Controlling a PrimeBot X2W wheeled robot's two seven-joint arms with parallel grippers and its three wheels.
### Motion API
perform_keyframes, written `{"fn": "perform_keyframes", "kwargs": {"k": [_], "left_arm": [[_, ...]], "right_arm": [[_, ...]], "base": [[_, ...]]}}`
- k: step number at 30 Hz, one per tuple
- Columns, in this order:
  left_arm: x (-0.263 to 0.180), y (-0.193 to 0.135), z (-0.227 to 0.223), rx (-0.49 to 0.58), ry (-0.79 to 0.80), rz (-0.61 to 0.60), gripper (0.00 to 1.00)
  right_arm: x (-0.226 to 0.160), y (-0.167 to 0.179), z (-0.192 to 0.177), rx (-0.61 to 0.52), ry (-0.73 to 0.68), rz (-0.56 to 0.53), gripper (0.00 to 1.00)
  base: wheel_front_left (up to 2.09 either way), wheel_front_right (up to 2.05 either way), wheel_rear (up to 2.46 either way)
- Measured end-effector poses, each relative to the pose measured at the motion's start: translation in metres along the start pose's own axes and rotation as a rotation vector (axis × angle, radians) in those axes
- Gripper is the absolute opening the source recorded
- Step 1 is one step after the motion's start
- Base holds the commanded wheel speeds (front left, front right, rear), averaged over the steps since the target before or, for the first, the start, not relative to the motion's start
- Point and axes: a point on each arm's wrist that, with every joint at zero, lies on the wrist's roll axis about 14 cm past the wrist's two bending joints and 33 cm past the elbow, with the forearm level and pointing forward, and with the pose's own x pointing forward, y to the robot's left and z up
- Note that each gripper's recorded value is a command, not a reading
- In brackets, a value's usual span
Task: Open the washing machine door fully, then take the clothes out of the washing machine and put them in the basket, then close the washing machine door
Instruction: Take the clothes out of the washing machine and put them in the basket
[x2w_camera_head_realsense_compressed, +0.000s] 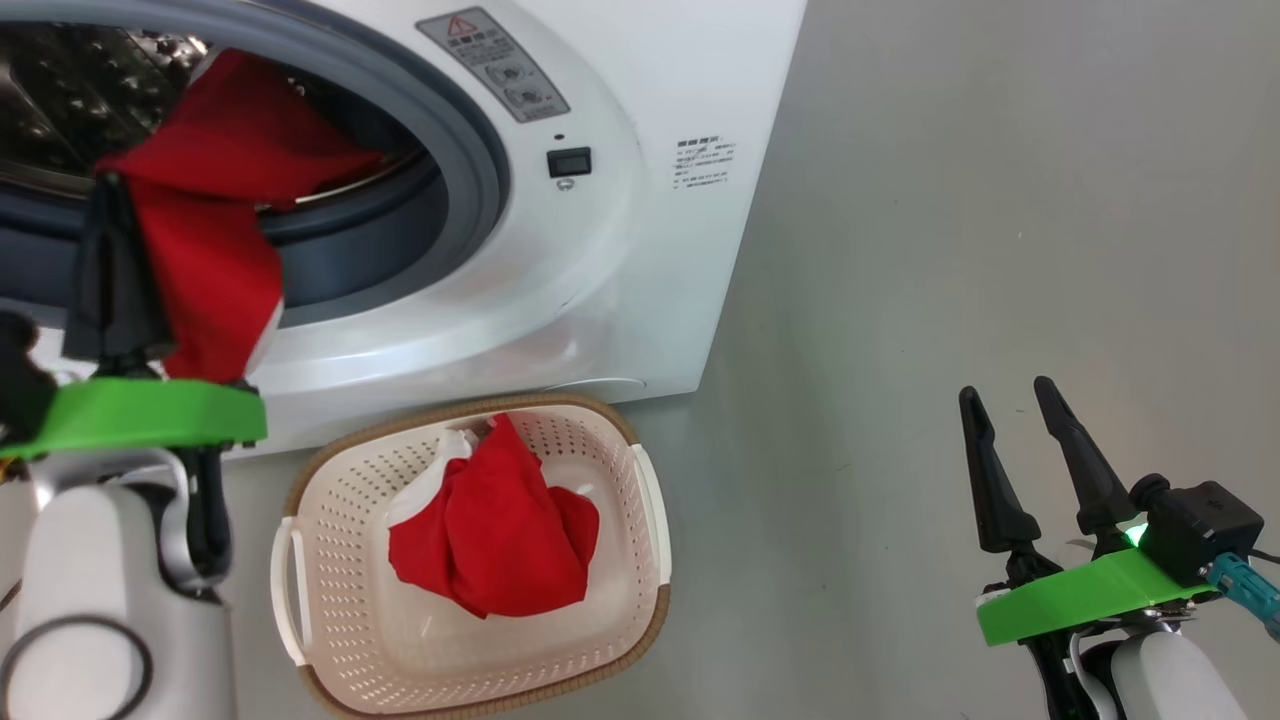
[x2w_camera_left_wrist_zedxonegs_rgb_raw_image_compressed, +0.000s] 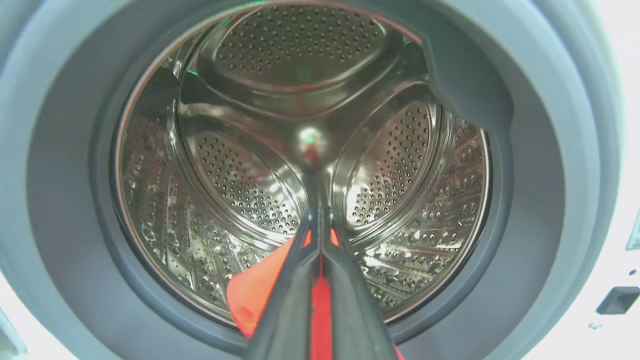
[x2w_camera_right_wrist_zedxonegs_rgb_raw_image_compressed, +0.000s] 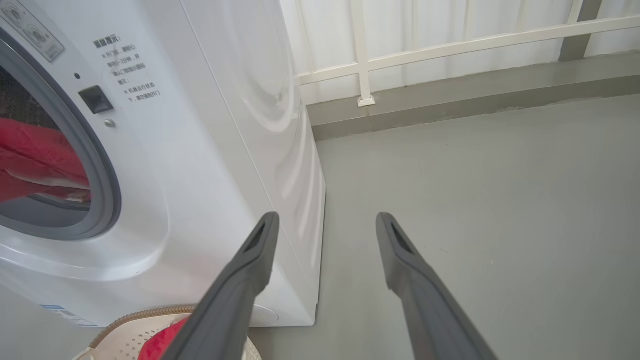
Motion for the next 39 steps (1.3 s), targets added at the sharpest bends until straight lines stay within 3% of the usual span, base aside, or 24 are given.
{"fn": "perform_keyframes", "kwargs": {"k": [13, 20, 24, 39], "left_arm": [[-0.021, -0.013, 0.074, -0.009, -0.256, -0.046, 0.0], [-0.031, -0.033, 0.082, -0.013, -0.288, -0.099, 0.0], [-0.035, -0.031, 0.057, -0.031, -0.21, -0.081, 0.0], [-0.083, -0.028, -0.129, -0.034, 0.362, -0.091, 0.0]], "right_arm": [[0.003, -0.002, -0.007, 0.0, 0.02, -0.003, 1.0], [0.005, -0.003, -0.012, 0.001, 0.031, -0.007, 1.0], [0.005, -0.004, -0.014, 0.001, 0.035, -0.007, 1.0], [0.02, -0.01, -0.024, 0.0, 0.05, -0.019, 1.0]], "base": [[0.0, 0.0, 0.0], [0.0, 0.0, 0.0], [0.0, 0.0, 0.0], [0.0, 0.0, 0.0]]}}
